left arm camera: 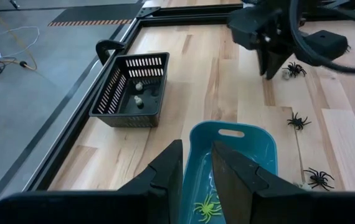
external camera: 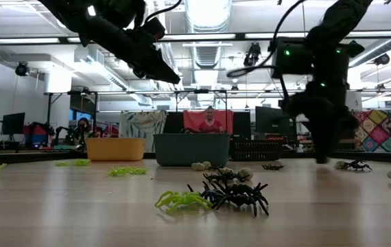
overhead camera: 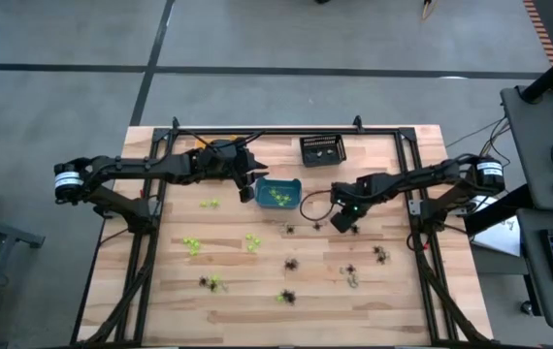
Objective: Sort Halloween decoration
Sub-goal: Put the white skull toy into the black bin
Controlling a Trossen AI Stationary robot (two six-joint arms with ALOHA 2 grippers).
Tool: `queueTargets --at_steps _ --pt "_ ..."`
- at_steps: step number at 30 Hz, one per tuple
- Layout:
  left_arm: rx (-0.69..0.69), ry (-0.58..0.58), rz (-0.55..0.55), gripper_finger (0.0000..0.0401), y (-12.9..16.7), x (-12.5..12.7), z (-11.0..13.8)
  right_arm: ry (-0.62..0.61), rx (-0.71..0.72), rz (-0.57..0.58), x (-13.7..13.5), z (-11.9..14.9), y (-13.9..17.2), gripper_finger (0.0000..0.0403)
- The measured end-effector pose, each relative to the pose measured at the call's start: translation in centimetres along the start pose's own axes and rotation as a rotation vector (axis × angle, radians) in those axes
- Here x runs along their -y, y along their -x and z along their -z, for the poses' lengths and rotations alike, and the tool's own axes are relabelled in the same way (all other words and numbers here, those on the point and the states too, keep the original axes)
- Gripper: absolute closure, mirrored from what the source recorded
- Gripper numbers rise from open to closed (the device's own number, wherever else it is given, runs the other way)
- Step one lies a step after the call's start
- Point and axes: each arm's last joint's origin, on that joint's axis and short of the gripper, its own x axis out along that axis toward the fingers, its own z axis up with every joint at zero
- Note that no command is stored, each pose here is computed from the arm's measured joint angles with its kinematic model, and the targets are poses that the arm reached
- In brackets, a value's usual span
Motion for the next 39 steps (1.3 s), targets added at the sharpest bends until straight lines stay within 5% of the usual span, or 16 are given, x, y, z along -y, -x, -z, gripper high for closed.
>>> queueTargets --at_steps 12,23,33,39 --pt "0.001 0.001 0.0 0.0333 0.0 0.0 0.0 0.065 0.227 -0.097 0.4 -3.0 3.0 0.0369" --pt "0.001 0.023 0.001 0.0333 0.0 0.0 0.0 0.14 0.663 -0.175 2.8 -8.6 5.1 0.0369" --pt "0.0 0.049 0.001 0.0333 0.0 0.0 0.0 -0.036 0.792 0.023 9.1 -11.3 5.7 0.0368" --pt "-0.012 0.071 0.002 0.0333 -0.3 0.0 0.2 -0.049 0.799 0.028 9.5 -12.0 4.6 0.0334"
